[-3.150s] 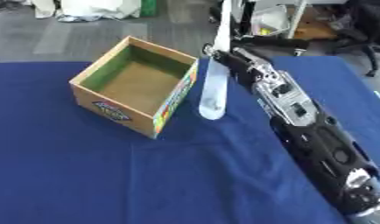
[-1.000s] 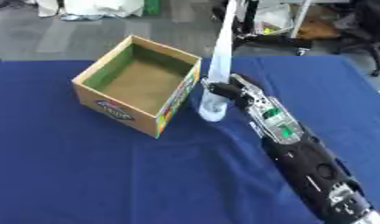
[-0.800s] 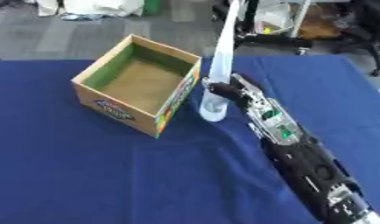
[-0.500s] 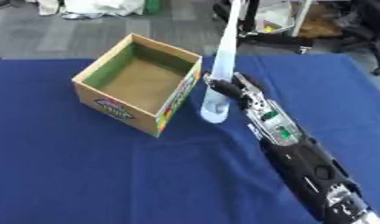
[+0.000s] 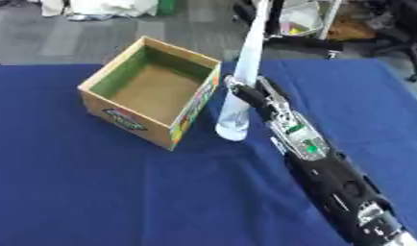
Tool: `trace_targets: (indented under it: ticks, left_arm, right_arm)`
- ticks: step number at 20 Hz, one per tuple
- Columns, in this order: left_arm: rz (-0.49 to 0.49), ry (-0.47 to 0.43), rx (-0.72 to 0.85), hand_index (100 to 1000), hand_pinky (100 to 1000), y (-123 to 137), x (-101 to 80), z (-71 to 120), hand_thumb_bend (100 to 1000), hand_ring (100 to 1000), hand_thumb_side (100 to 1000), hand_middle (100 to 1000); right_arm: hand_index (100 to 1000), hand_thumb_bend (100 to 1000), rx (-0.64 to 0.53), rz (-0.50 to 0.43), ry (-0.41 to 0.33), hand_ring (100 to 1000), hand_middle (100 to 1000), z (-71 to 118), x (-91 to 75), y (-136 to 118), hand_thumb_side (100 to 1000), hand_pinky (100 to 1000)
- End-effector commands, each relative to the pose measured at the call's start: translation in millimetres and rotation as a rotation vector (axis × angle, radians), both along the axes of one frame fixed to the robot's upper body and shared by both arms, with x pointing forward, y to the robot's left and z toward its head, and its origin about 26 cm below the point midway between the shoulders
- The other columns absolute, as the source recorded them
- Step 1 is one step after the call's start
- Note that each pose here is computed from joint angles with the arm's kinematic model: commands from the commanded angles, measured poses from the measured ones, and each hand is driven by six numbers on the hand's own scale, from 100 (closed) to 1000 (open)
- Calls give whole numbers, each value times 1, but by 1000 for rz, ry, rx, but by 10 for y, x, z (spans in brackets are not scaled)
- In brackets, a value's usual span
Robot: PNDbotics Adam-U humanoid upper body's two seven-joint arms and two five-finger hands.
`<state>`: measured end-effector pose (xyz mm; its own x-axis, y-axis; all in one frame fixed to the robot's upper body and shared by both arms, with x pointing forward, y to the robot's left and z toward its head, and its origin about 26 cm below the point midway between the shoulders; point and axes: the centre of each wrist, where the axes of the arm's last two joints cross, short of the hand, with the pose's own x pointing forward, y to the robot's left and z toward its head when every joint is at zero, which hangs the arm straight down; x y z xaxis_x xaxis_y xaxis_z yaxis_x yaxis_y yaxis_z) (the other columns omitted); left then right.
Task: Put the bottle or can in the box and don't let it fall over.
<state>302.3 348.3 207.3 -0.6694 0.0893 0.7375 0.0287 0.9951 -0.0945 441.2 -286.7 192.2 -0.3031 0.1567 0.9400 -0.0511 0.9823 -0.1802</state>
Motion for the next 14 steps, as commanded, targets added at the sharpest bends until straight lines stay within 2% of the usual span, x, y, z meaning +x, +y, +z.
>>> trace_targets:
  ticks: [1,5,6,7,14]
  left_arm:
    - [-2,-29,22,777,912,11,-18,100,401,1000,633,1000]
    - [0,-28,22,777,911,17,-21,99,402,1000,634,1000]
    - [1,-28,22,777,911,18,-22,99,402,1000,633,1000]
    - [1,-28,22,777,911,18,-23,100,402,1000,633,1000]
    - [1,-42,15,776,911,-1,-26,146,408,1000,628,1000]
  right_arm:
    - [215,100,34,3,-100,552,633,301,-37,-58,470,897]
    - [212,100,86,32,-198,510,607,511,-119,-30,470,874]
    - [210,100,93,42,-222,502,598,570,-143,-22,518,873]
    - [210,100,97,53,-244,502,598,631,-167,-15,470,873]
    - [207,100,107,127,-386,482,562,1133,-310,-4,470,908]
